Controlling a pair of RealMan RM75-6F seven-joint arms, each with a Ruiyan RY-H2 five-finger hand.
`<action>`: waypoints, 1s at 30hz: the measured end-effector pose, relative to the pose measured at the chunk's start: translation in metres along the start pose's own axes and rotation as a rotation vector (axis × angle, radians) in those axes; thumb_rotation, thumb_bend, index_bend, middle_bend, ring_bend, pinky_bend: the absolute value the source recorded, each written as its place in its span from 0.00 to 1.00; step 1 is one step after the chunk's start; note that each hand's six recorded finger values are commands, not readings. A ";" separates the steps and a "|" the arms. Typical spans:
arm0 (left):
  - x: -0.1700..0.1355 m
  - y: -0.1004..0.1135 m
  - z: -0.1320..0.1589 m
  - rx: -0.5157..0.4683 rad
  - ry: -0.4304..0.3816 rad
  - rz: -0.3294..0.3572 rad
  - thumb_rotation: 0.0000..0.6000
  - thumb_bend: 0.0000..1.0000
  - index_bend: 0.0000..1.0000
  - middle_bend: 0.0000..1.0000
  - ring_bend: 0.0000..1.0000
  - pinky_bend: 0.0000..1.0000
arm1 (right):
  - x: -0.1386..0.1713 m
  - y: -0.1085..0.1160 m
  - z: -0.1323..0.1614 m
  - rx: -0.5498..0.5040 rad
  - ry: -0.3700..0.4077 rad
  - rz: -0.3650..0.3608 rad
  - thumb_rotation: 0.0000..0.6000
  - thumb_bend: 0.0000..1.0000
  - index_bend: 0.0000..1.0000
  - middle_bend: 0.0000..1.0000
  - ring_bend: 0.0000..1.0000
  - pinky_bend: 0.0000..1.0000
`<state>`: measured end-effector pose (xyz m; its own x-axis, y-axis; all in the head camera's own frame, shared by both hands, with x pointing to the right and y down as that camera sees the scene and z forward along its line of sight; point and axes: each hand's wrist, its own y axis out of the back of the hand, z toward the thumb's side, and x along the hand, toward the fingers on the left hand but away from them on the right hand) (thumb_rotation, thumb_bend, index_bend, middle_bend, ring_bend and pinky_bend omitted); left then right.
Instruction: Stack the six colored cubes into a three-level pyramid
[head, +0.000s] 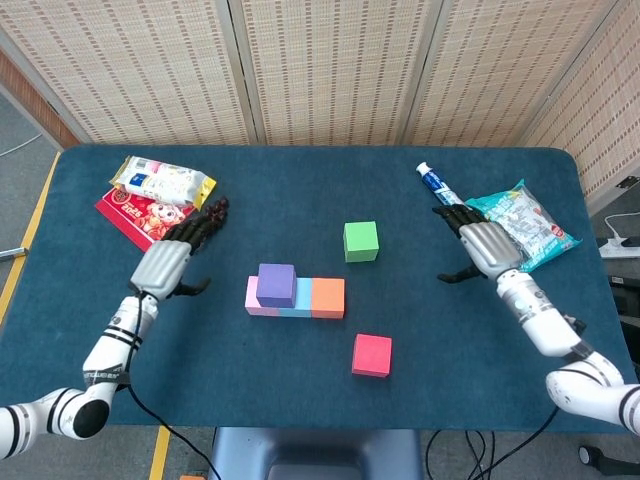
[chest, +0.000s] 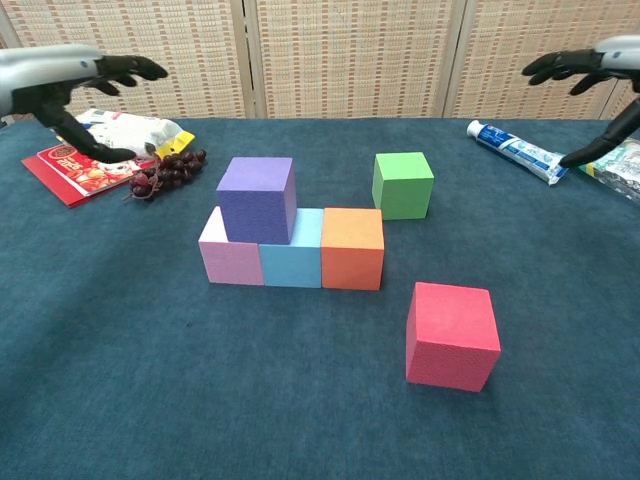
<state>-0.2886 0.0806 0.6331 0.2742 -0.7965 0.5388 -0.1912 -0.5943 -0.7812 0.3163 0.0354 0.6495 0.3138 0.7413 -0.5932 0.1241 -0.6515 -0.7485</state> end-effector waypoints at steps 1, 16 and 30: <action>-0.004 0.002 -0.009 0.008 0.014 0.015 1.00 0.31 0.00 0.00 0.00 0.09 | -0.008 -0.005 0.005 0.003 0.005 0.016 1.00 0.04 0.19 0.19 0.04 0.25; -0.050 -0.005 -0.062 0.043 0.054 0.089 1.00 0.31 0.06 0.00 0.00 0.09 | -0.096 -0.041 0.055 0.047 0.007 0.119 1.00 0.04 0.25 0.22 0.06 0.25; -0.063 -0.005 -0.059 -0.002 0.020 0.115 1.00 0.31 0.06 0.00 0.00 0.10 | -0.141 -0.063 0.064 0.099 -0.066 0.146 1.00 0.09 0.32 0.27 0.12 0.28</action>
<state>-0.3607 0.1274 0.6216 0.2314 -0.8614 0.4521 -0.2220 -0.4992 -0.8376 0.2042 -0.0173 0.7614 0.2591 0.6511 -0.7135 -0.0129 -0.7363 -0.6766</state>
